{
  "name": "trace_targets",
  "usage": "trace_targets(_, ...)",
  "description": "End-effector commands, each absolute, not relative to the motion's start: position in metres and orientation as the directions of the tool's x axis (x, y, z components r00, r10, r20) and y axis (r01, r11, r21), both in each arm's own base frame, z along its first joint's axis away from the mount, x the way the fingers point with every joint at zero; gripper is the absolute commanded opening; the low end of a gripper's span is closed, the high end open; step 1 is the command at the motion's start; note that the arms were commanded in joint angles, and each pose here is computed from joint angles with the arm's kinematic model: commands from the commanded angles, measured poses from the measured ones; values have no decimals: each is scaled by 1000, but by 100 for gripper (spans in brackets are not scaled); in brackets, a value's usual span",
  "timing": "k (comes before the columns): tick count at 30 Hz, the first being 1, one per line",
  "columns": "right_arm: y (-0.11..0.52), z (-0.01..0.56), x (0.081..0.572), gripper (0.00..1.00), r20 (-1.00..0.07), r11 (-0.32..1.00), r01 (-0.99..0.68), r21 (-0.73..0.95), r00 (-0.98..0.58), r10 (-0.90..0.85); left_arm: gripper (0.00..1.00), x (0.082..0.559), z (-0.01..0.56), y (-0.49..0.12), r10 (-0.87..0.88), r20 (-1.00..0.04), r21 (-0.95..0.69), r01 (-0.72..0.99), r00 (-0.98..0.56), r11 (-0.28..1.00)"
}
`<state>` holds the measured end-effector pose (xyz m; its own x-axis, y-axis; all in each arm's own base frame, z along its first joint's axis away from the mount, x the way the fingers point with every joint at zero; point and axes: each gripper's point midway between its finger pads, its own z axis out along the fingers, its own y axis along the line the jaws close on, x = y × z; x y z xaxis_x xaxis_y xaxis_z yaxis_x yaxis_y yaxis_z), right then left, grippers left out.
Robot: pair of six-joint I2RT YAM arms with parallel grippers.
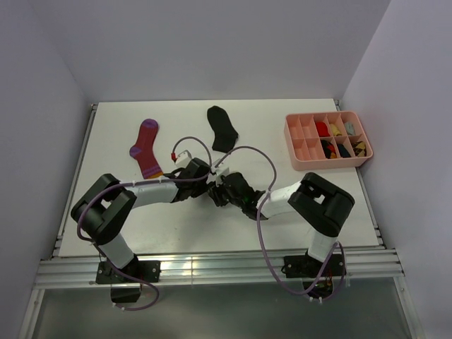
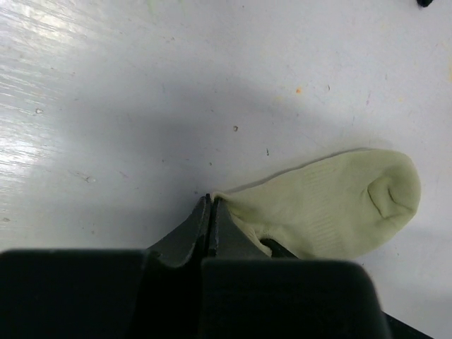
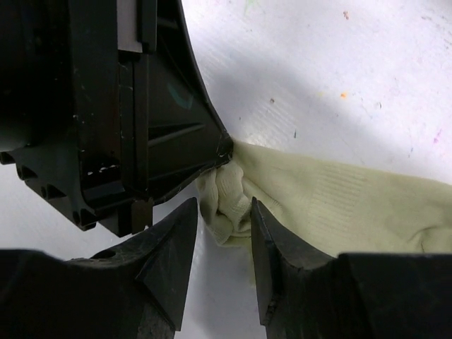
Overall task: Roll the socks
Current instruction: Roll the sock at the center of the board.
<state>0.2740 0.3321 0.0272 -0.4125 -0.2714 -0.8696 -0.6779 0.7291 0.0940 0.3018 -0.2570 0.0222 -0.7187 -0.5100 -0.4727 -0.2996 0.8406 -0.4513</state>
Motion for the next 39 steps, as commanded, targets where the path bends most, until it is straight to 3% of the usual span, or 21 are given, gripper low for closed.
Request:
trace_targets(1,335,13,275,41,-836,735,-675,68,-440,-327,0,299,43,-269,-503,-494,-480,-259,-709,838)
trace_targets(8,331,7,278,0,-813,769,-634,78,-487,-320,0,299,47,-267,-530,-492,-496,-278,-691,823)
trace_targets(12,325,14,280,0,-804,781,-599,173,-544,-239,4,301,54,-261,-569,-498,-520,-300,-654,800)
trace_targets(19,312,22,282,0,-699,703,-505,501,-715,-15,44,302,68,-251,-627,-508,-579,-305,-591,756)
trace_targets(21,316,24,276,0,-629,627,-472,620,-777,36,47,304,73,-255,-633,-507,-600,-287,-585,747)
trace_targets(30,306,43,281,0,-380,364,-289,886,-901,208,49,307,67,-265,-625,-496,-621,-257,-603,740)
trace_targets(39,285,16,288,0,-215,372,-93,924,-929,301,49,311,51,-281,-607,-471,-617,-253,-640,745)
